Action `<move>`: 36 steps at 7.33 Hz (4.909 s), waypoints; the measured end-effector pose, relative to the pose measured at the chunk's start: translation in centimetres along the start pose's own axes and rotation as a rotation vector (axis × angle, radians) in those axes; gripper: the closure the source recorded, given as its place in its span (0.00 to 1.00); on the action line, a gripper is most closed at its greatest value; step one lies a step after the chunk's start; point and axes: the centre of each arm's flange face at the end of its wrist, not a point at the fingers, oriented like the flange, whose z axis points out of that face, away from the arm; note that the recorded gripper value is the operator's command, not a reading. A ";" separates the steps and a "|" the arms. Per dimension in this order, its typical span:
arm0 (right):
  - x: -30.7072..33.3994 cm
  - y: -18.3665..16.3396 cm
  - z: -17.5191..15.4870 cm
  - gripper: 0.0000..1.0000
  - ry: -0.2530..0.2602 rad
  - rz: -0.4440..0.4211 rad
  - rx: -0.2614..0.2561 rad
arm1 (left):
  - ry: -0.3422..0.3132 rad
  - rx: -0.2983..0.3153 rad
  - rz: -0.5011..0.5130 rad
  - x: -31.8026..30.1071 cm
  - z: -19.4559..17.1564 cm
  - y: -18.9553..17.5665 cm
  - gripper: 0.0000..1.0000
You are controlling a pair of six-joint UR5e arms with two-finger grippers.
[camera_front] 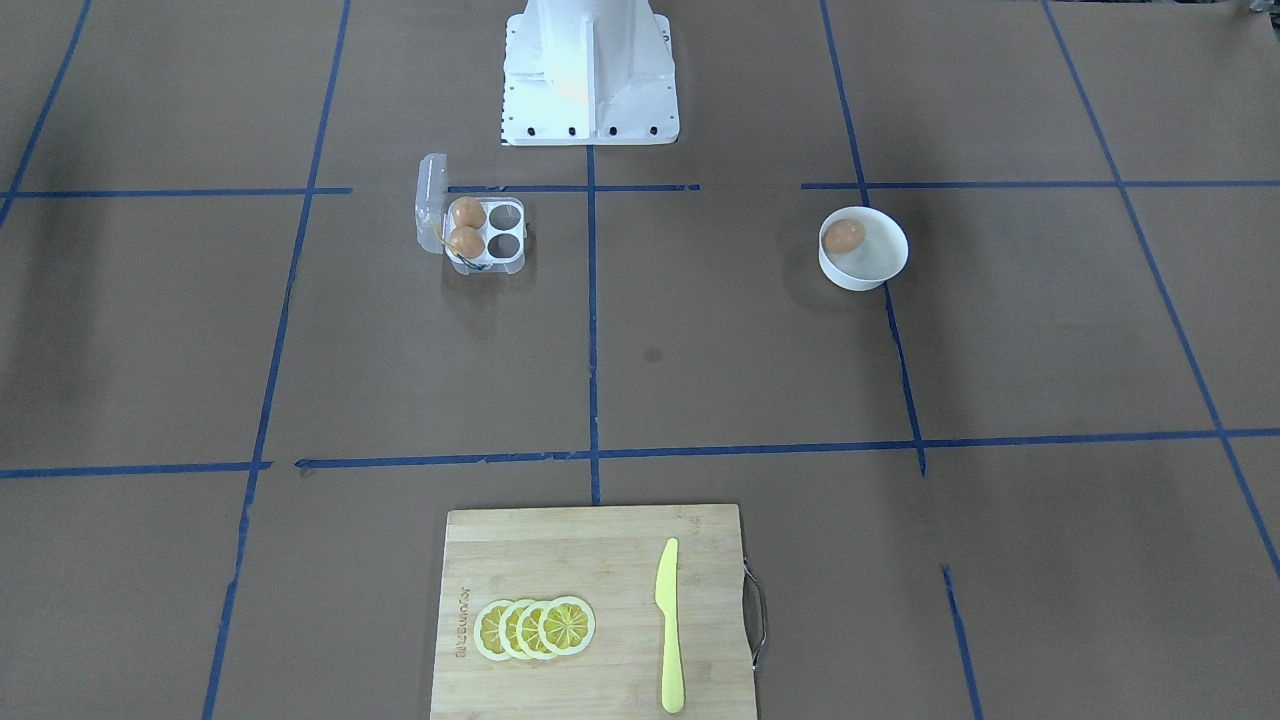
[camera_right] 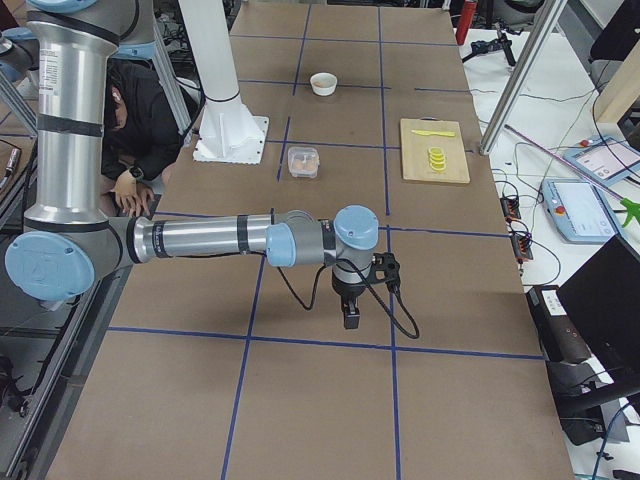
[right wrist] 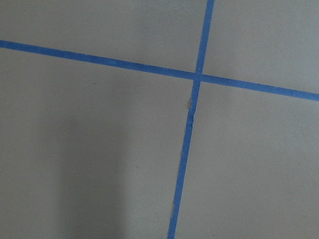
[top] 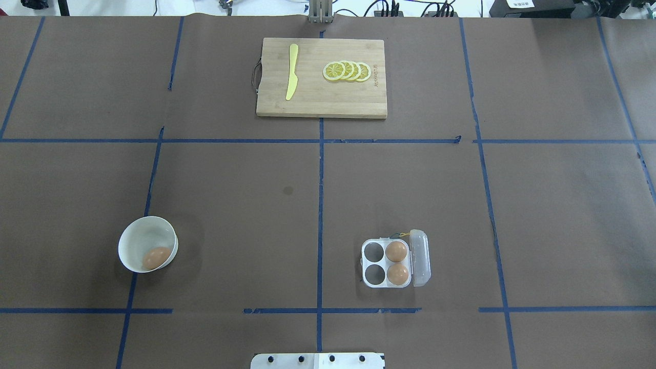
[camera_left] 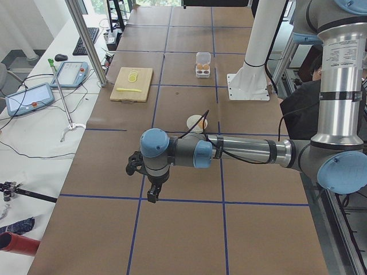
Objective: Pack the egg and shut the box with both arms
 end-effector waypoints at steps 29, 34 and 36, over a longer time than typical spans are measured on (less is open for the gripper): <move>-2.1 -1.8 -2.0 0.00 -0.018 -0.073 0.119 | 0.231 0.234 0.534 45.6 15.8 3.4 0.34; -1.8 -1.1 -1.7 0.00 -0.018 -0.072 0.118 | 0.238 0.218 0.534 46.3 16.6 3.9 0.31; -1.7 -0.8 -1.6 0.00 -0.018 -0.072 0.118 | 0.233 0.210 0.534 46.2 17.0 4.0 0.27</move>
